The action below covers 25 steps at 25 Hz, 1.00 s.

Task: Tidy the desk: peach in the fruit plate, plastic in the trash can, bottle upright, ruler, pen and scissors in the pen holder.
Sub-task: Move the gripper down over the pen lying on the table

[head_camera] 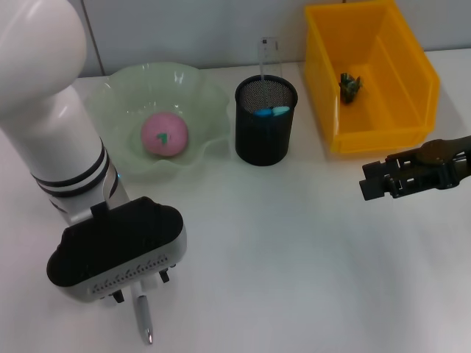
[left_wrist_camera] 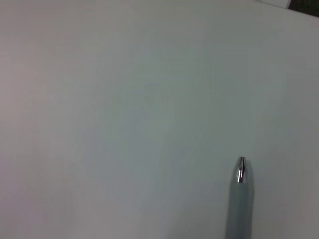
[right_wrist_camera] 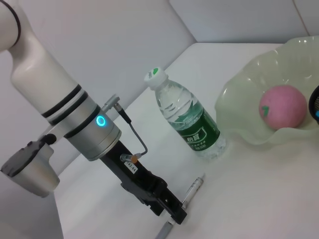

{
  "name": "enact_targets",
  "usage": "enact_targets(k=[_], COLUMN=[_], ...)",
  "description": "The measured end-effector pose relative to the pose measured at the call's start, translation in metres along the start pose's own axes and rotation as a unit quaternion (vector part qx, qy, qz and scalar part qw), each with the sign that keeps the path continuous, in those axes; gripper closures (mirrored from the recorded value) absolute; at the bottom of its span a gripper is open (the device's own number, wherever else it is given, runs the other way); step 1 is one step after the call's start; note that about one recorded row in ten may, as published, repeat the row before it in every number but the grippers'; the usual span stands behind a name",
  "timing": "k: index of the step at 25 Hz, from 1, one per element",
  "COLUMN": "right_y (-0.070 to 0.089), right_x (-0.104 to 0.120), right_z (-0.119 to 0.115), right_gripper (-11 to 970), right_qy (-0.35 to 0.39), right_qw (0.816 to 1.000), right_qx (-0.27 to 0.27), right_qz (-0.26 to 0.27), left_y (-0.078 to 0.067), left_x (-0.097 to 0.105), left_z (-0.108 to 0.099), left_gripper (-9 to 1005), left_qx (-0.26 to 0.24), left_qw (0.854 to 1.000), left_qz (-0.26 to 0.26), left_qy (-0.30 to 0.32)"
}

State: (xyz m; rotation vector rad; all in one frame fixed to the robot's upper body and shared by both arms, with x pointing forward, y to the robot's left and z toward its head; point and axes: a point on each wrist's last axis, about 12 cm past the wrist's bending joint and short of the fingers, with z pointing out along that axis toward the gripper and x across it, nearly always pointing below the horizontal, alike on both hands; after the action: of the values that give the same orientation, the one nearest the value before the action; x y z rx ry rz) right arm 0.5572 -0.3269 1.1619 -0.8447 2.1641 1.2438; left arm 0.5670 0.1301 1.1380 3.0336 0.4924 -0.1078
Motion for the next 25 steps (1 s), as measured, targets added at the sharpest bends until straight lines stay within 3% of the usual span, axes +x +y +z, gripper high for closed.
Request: enact_targets(k=[25], right_y=[0.0007], right_x=[-0.0023], right_z=[0.0018], right_gripper=[256], right_qy=[0.004], right_qw=[1.000], right_qx=[-0.003], right_qz=[-0.004], left_y=[0.0001], left_x=[0.0041], left_z=[0.0033], left_gripper=[367], left_qx=[0.006], left_qw=[1.000], left_qz=[0.004], left_qy=[0.016])
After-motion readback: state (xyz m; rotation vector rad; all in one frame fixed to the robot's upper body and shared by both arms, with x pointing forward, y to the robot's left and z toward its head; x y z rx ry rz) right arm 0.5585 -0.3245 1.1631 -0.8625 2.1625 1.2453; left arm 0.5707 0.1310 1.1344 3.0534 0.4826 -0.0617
